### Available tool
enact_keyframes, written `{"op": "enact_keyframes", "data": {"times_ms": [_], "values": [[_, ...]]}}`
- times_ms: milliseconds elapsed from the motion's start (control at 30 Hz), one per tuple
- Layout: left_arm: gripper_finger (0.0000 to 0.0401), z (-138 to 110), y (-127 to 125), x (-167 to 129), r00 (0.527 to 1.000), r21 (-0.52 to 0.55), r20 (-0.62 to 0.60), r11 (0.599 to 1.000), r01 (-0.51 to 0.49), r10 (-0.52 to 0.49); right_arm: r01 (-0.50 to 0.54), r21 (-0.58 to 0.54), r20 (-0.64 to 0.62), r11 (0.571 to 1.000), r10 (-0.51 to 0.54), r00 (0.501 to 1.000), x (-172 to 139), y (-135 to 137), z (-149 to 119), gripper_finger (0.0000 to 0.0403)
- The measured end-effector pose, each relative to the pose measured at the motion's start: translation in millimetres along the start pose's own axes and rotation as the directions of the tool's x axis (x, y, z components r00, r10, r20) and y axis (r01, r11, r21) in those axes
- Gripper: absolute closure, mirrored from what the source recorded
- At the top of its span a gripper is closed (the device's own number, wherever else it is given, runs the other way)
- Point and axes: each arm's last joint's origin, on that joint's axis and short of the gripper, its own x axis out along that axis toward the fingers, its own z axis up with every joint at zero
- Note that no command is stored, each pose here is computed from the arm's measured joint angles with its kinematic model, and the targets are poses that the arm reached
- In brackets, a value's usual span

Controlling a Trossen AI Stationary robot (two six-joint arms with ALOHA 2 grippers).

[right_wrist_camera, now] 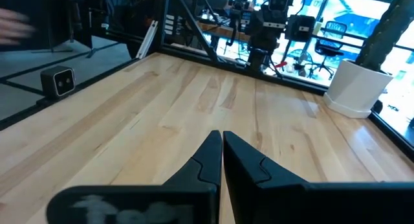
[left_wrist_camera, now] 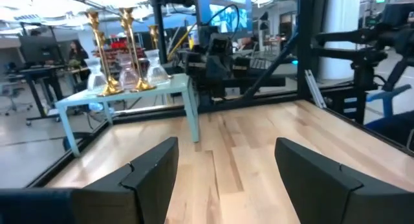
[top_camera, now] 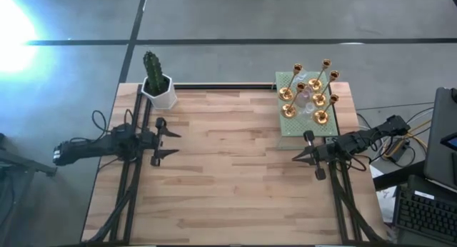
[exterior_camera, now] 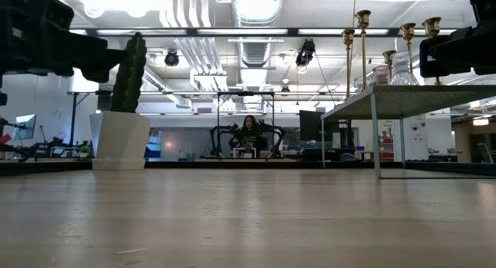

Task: Pick & Place candle stick holders
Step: Return to Home Position

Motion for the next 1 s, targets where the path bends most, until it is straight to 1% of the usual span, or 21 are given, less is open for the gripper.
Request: {"op": "enact_keyframes", "data": {"times_ms": [1000], "values": [[0.0139,-1.5,0.4,0.7,1.000,-0.004,-0.011,1.000,-0.001,0.001,0.000,0.000,0.000,1.000,0.000,1.000,0.0,0.0,-0.1,0.0394]]}}
